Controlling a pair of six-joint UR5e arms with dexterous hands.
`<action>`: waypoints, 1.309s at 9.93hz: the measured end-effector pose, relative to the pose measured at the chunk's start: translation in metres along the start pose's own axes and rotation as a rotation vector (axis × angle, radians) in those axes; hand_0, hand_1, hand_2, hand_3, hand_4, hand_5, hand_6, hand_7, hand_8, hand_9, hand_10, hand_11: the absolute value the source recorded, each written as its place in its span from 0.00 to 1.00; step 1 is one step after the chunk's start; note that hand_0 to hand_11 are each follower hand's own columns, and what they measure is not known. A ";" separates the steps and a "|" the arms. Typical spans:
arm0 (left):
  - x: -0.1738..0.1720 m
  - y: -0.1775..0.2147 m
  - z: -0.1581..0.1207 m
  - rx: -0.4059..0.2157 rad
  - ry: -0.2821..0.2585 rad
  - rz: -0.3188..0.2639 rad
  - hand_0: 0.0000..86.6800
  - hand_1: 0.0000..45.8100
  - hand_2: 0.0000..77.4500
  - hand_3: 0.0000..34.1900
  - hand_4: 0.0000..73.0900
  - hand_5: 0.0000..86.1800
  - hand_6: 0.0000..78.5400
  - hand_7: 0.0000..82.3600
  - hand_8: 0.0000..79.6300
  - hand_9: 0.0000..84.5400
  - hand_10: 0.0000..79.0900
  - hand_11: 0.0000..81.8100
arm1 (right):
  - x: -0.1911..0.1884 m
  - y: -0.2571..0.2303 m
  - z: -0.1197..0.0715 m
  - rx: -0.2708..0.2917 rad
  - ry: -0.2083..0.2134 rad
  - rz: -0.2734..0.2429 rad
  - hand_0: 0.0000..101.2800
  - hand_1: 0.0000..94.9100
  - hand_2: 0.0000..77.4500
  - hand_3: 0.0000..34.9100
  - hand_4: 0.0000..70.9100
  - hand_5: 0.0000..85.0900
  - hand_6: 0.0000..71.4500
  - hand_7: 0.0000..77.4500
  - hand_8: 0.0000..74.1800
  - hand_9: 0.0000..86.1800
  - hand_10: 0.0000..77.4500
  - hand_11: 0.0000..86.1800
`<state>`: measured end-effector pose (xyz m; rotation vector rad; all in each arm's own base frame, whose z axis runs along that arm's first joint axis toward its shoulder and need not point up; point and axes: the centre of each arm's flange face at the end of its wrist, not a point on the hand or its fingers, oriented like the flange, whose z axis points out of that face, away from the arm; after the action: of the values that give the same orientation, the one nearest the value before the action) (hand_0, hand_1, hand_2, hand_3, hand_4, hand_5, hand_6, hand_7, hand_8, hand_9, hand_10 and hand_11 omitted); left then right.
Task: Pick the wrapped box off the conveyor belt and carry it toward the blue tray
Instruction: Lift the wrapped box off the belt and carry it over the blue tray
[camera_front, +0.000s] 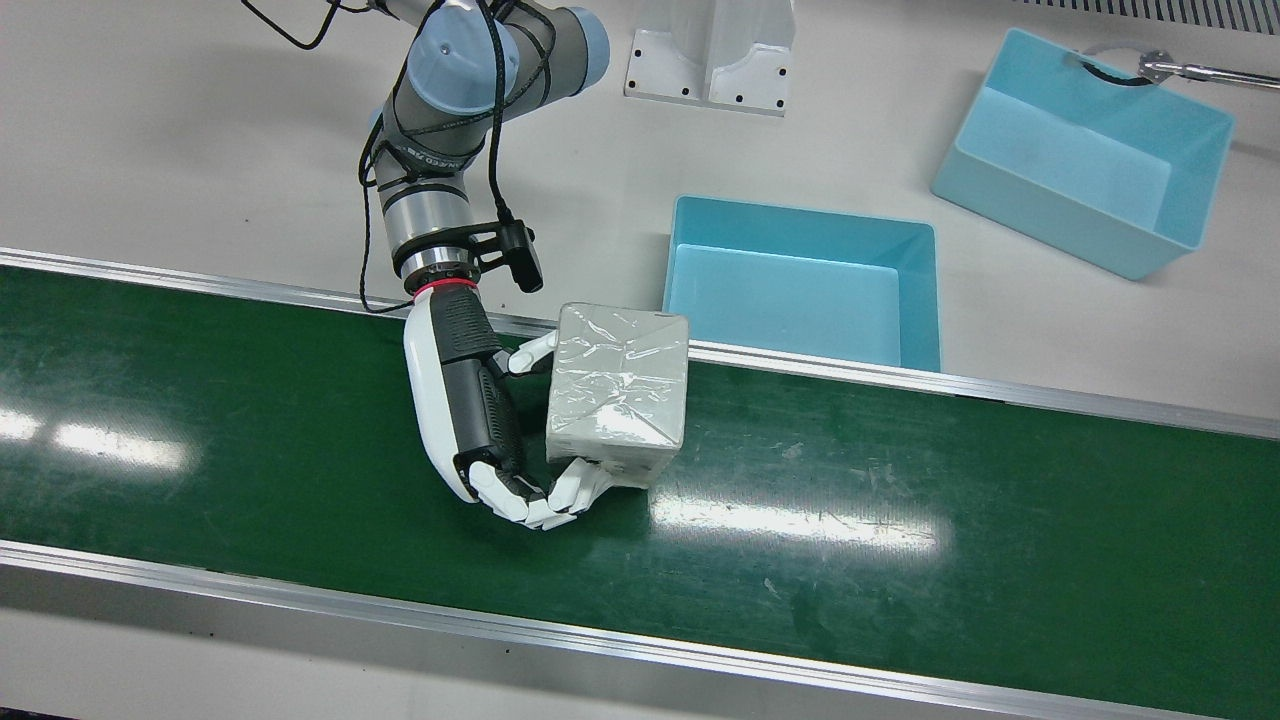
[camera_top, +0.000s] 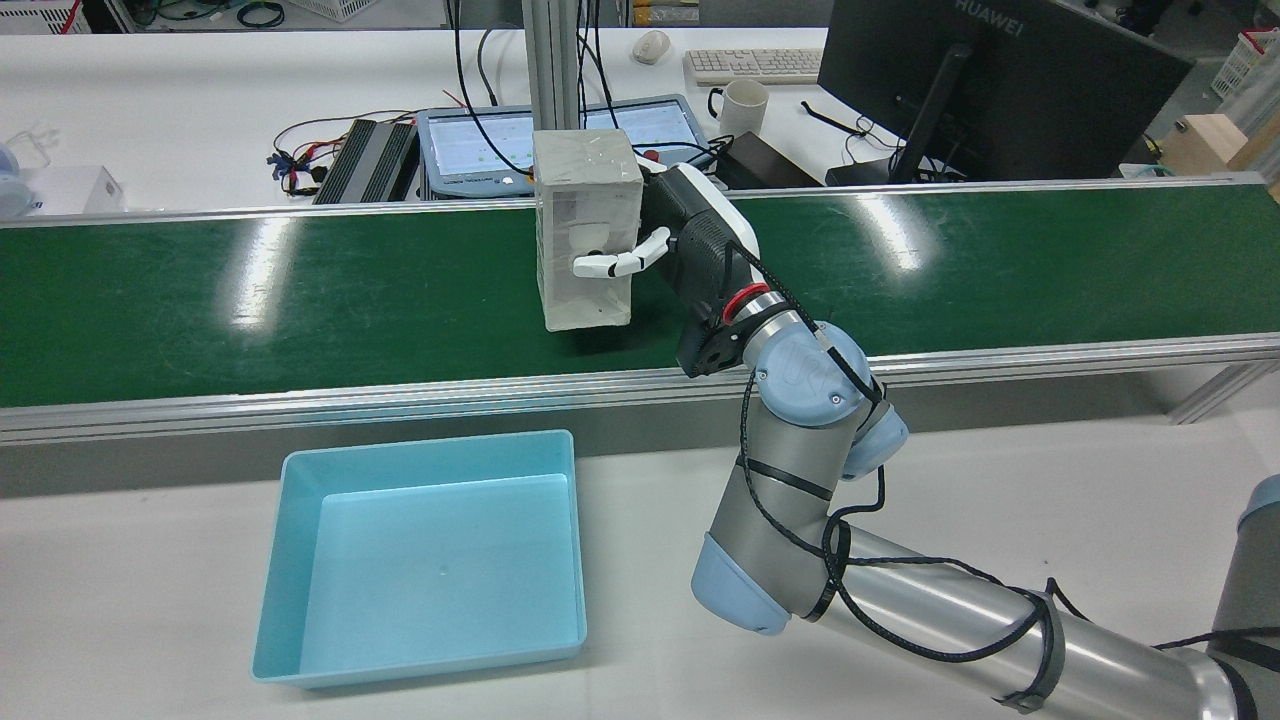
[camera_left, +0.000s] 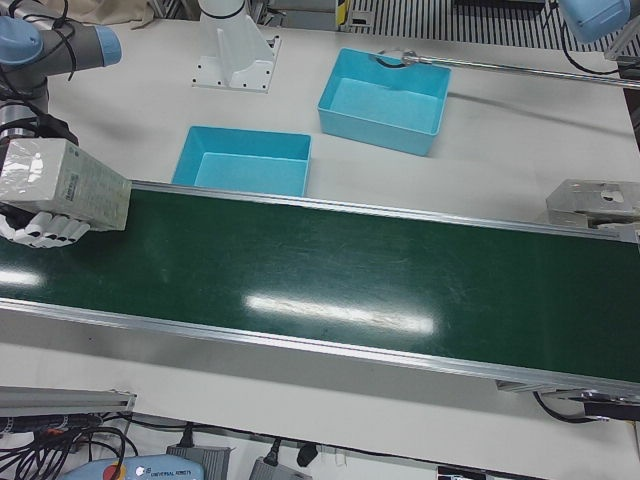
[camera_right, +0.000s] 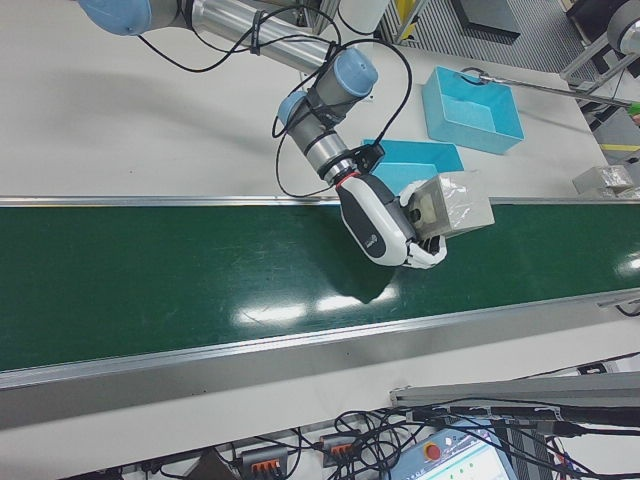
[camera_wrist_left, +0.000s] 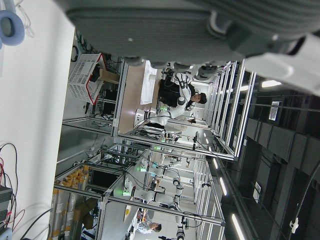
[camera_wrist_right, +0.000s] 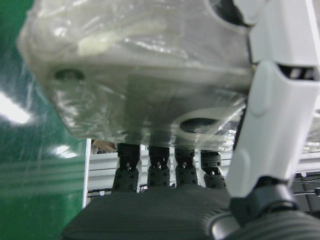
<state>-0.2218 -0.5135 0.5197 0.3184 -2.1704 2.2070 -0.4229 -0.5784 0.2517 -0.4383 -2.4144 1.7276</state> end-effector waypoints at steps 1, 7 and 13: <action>0.000 0.000 0.000 0.000 0.000 0.000 0.00 0.00 0.01 0.00 0.00 0.01 0.01 0.01 0.01 0.01 0.00 0.01 | -0.001 0.023 -0.008 -0.031 0.004 0.008 0.49 0.02 0.42 0.00 0.35 0.72 0.50 0.69 0.65 0.58 0.62 0.51; 0.000 0.000 0.000 0.000 0.000 0.000 0.00 0.00 0.01 0.00 0.00 0.01 0.01 0.01 0.01 0.01 0.00 0.01 | 0.073 0.099 -0.090 -0.120 0.100 0.008 0.45 0.01 0.51 0.00 0.32 0.82 0.60 0.90 0.93 0.81 0.77 0.84; 0.000 0.000 0.000 0.000 0.000 0.000 0.00 0.00 0.01 0.00 0.00 0.01 0.01 0.01 0.01 0.01 0.01 0.01 | 0.119 0.073 -0.131 -0.102 0.224 0.024 0.34 0.01 0.48 0.33 0.00 0.44 0.09 0.50 0.46 0.32 0.00 0.32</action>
<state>-0.2218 -0.5135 0.5196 0.3184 -2.1705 2.2069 -0.4883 -0.4013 0.2191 -0.6389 -2.3503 1.4798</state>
